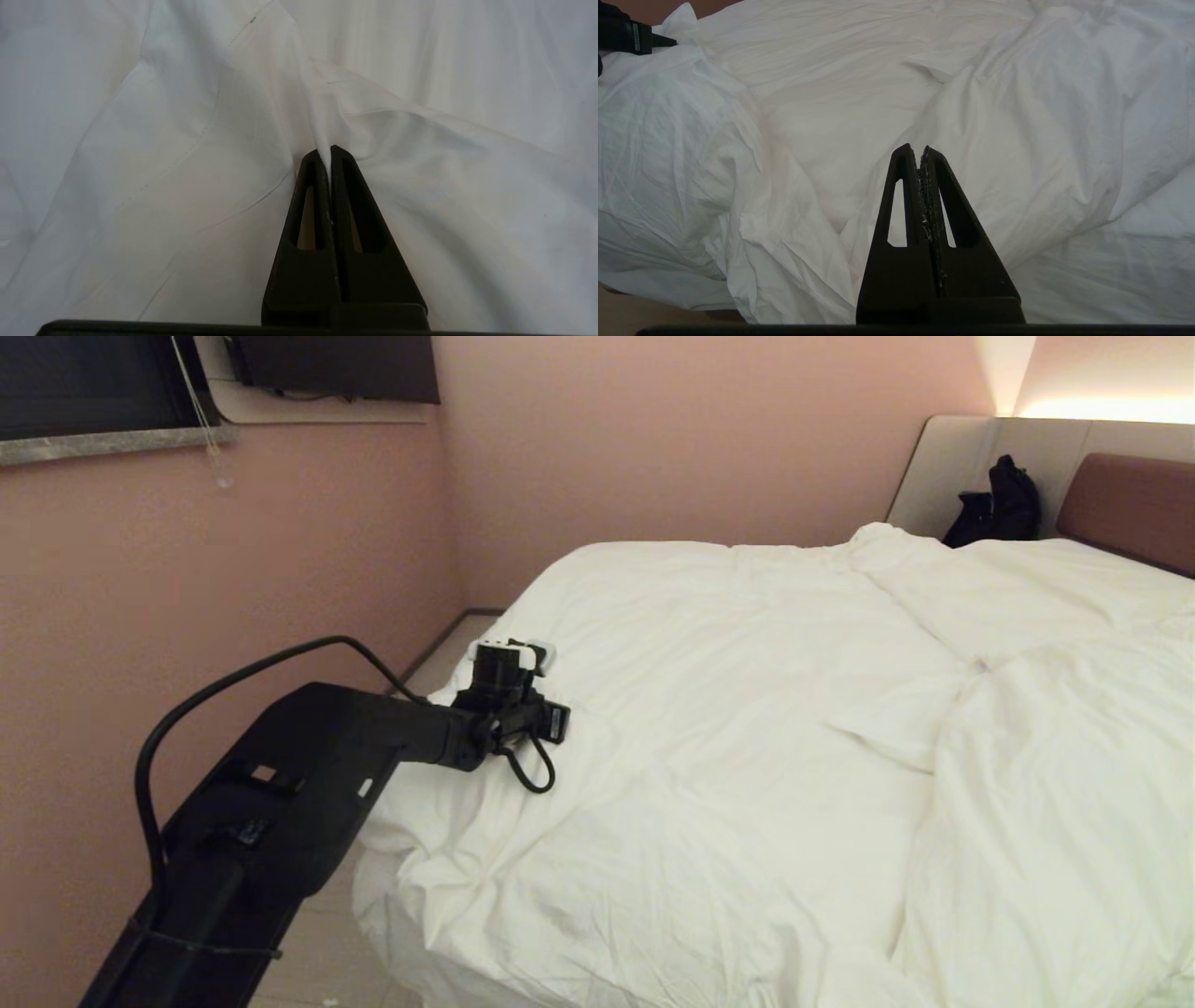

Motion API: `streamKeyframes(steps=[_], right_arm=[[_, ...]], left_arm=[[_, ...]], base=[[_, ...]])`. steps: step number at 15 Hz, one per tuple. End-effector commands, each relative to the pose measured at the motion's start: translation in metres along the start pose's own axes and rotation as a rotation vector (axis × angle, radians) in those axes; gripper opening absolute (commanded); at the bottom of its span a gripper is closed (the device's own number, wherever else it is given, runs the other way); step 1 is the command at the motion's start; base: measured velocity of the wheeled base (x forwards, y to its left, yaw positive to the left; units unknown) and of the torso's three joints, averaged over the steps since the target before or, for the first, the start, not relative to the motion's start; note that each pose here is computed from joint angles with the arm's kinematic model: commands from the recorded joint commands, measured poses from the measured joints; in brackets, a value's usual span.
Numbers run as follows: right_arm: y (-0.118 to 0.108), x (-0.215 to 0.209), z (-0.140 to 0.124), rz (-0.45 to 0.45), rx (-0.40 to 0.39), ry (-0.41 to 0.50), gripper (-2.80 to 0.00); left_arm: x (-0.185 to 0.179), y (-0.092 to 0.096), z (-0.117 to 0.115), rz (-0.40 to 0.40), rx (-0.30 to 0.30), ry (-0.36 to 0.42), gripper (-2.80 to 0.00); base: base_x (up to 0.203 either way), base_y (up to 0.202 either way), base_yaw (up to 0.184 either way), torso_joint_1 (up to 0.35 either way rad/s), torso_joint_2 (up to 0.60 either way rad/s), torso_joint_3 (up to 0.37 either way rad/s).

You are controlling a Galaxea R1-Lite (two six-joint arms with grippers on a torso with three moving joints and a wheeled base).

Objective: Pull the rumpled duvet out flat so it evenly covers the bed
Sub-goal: Flatten the corners of the folded blanket

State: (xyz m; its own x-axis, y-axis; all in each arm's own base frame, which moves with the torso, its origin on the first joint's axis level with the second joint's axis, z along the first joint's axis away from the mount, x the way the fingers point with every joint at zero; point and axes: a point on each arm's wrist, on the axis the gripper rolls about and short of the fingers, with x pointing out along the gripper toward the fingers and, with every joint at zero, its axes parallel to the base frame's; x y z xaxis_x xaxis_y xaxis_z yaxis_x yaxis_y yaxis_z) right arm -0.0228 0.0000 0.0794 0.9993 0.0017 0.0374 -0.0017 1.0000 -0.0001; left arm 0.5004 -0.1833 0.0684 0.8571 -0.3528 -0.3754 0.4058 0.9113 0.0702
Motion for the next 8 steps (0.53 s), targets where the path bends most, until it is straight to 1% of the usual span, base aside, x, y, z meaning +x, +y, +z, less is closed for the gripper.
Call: streamKeyframes(steps=[1,3,4,6,8], right_arm=[[0.000,0.000,0.000,0.000,0.000,-0.001,-2.80],[0.000,0.000,0.000,0.000,0.000,-0.001,-2.80],[0.000,0.000,0.000,0.000,0.000,-0.001,-2.80],[0.000,0.000,0.000,0.000,0.000,-0.001,-2.80],[0.000,0.000,0.000,0.000,0.000,-0.001,-2.80]], left_arm=[[-0.013,0.001,0.015,0.001,-0.001,-0.022,-2.80],[-0.036,0.001,0.033,0.000,-0.006,-0.039,-2.80],[-0.051,0.001,0.039,-0.003,-0.012,-0.033,-2.80],[-0.080,0.001,0.043,-0.010,-0.019,-0.011,-2.80],[-0.104,0.000,0.042,-0.012,-0.022,0.004,-2.80]], base=[[0.000,0.000,0.000,0.000,0.00,0.000],[0.000,0.000,0.000,0.000,0.00,0.000],[0.000,0.000,0.000,0.000,0.00,0.000],[0.000,0.000,0.000,0.000,0.00,0.000],[0.000,0.000,0.000,0.000,0.00,0.000]])
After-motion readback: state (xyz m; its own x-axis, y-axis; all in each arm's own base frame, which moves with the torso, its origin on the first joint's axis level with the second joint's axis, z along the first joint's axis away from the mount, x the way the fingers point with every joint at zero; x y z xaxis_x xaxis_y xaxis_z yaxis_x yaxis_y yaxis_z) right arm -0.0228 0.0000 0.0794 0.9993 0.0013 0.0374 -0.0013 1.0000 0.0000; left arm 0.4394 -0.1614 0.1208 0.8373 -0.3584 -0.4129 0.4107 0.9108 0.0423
